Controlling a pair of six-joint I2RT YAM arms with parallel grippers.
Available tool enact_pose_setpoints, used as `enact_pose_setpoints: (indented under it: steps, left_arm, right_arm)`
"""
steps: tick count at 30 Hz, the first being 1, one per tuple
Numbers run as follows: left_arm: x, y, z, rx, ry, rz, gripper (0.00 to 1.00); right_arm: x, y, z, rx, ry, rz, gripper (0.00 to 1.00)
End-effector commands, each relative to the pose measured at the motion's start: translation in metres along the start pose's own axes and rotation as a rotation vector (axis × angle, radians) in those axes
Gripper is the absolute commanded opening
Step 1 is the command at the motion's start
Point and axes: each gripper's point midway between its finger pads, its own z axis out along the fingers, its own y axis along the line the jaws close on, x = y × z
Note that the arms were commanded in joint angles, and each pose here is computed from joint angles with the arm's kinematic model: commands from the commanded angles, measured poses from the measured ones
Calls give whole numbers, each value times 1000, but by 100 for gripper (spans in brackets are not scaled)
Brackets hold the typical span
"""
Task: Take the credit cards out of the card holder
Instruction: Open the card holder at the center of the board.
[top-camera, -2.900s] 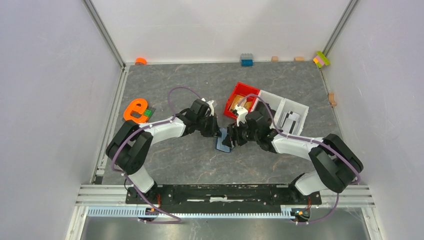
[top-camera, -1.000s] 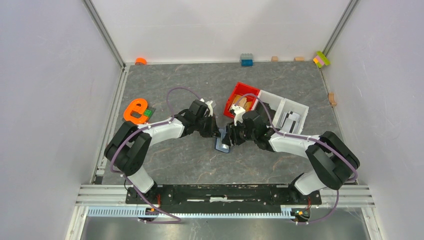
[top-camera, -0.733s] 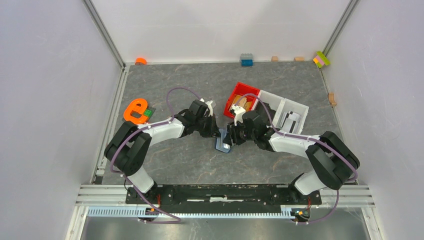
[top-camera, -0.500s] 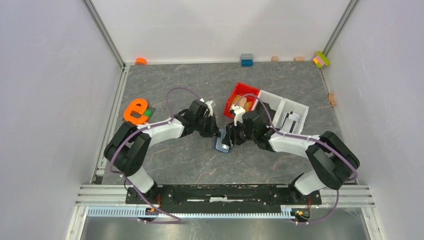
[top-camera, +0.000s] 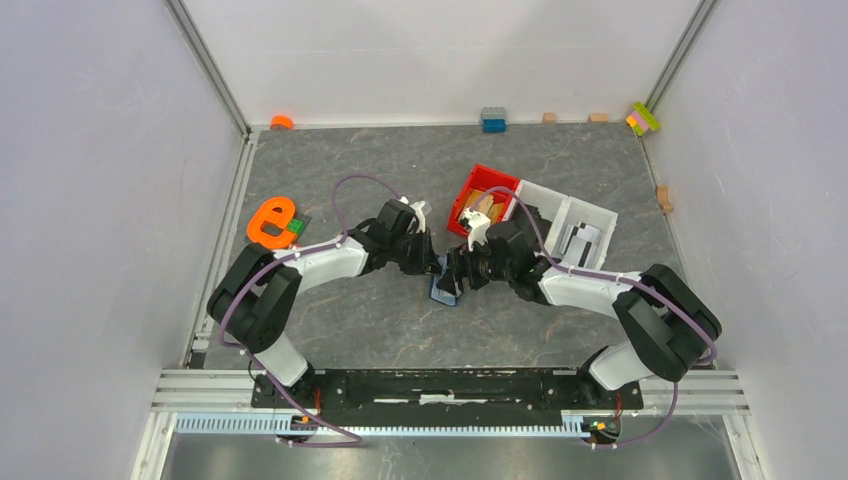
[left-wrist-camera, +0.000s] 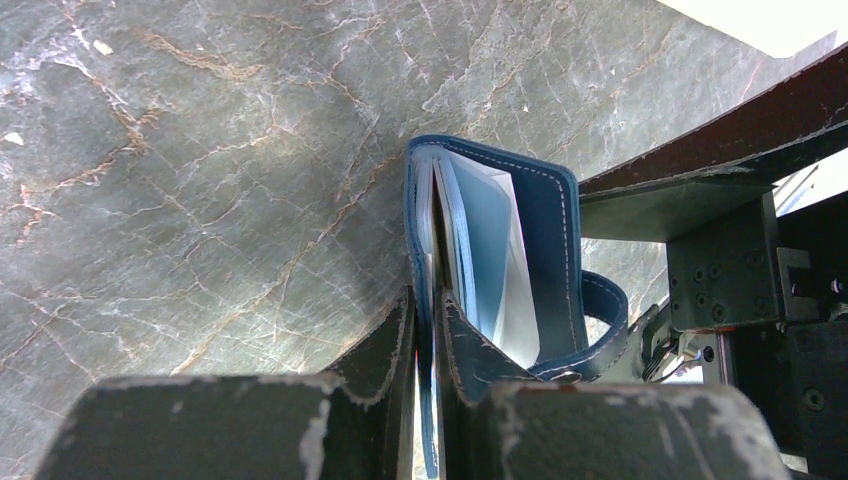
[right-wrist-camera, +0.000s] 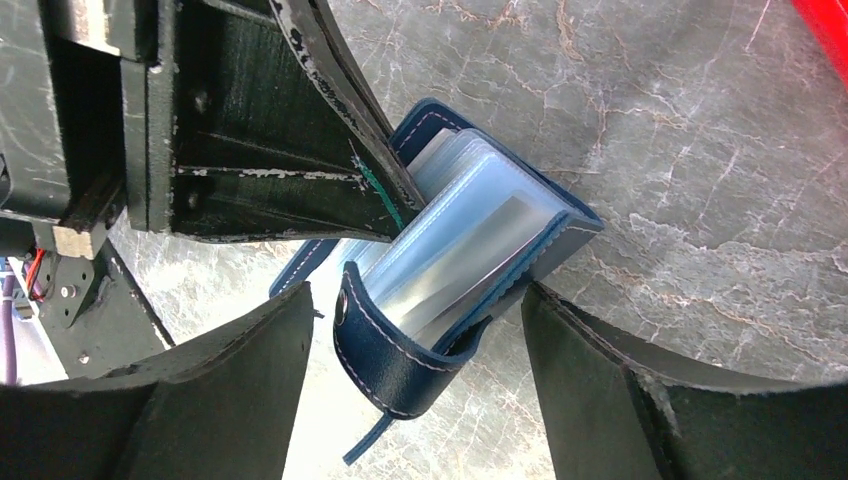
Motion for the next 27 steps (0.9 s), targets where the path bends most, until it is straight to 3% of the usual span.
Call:
enact_pose_setpoints:
  steps: [1, 4, 10, 15, 19, 23, 27]
  left_arm:
    - [-4, -11, -7, 40, -22, 24, 8]
    - [-4, -11, -8, 41, -26, 25, 8]
    - [-4, -10, -8, 35, -27, 25, 9]
    - [-5, -9, -7, 30, -26, 25, 8]
    - [-4, -9, -6, 30, -21, 25, 8]
    - [-3, -9, -6, 31, -19, 24, 9]
    - [-3, -9, -5, 31, -17, 22, 9]
  right_arm:
    - [-11, 11, 2, -34, -35, -24, 81]
    - [-7, 5, 6, -3, -9, -23, 80]
    - [-9, 3, 5, 9, -11, -24, 61]
    - [-10, 8, 2, -10, -23, -28, 55]
    - [-10, 9, 3, -19, -24, -29, 40]
    - [-9, 9, 4, -21, -17, -27, 36]
    - [-8, 8, 6, -18, -10, -29, 19]
